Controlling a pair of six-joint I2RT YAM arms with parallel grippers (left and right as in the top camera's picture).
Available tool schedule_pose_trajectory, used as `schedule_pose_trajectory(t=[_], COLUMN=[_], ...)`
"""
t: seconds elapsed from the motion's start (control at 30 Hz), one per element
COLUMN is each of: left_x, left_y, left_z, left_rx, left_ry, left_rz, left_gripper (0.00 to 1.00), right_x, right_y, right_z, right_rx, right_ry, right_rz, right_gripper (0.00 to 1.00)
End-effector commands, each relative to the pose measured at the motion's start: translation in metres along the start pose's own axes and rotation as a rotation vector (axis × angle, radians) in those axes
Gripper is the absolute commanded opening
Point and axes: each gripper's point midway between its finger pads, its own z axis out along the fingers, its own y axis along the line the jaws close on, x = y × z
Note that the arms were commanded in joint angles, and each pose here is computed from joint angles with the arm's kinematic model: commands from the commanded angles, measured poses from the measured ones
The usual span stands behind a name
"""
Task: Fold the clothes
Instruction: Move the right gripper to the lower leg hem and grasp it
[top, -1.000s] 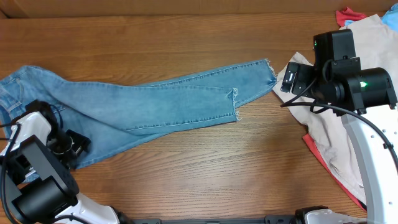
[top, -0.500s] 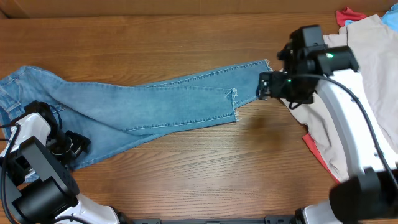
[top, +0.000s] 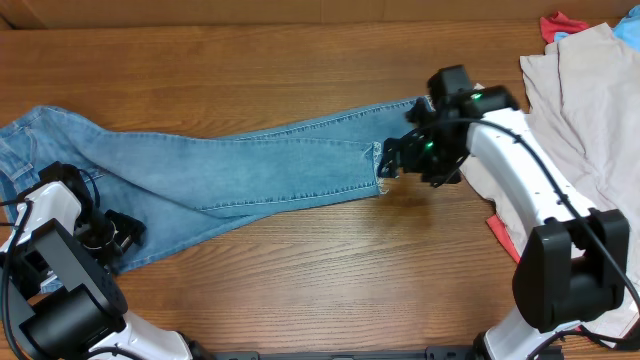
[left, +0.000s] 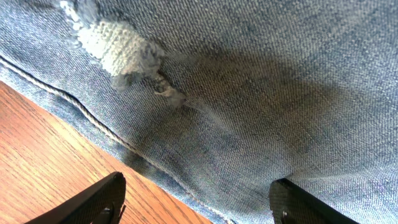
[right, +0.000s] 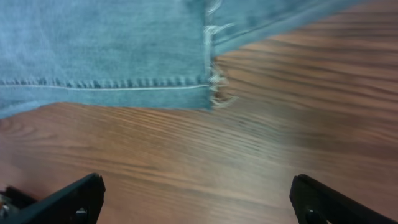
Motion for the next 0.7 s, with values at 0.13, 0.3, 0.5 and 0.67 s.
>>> schedule_pose_trajectory(t=[0.13, 0.3, 0.5, 0.67], left_x=[0.001, 0.001, 0.001, 0.001], left_y=[0.005, 0.005, 0.005, 0.005], left_z=[0.01, 0.01, 0.01, 0.01], left_rx=[-0.038, -0.038, -0.038, -0.037], left_ry=[-0.005, -0.005, -0.006, -0.008], left_rz=[0.003, 0.003, 0.003, 0.002], left_gripper=[0.78, 0.78, 0.78, 0.78], right_x=[0.005, 0.005, 0.015, 0.018], right_y=[0.019, 0.016, 0.018, 0.022], right_z=[0.033, 0.042, 0.053, 0.064], right_rx=[-0.025, -0.022, -0.056, -0.062], right_ry=[-0.013, -0.024, 0.002, -0.001], right_rz=[-0.083, -0.051, -0.043, -0.069], right_gripper=[1.0, 1.0, 1.0, 1.0])
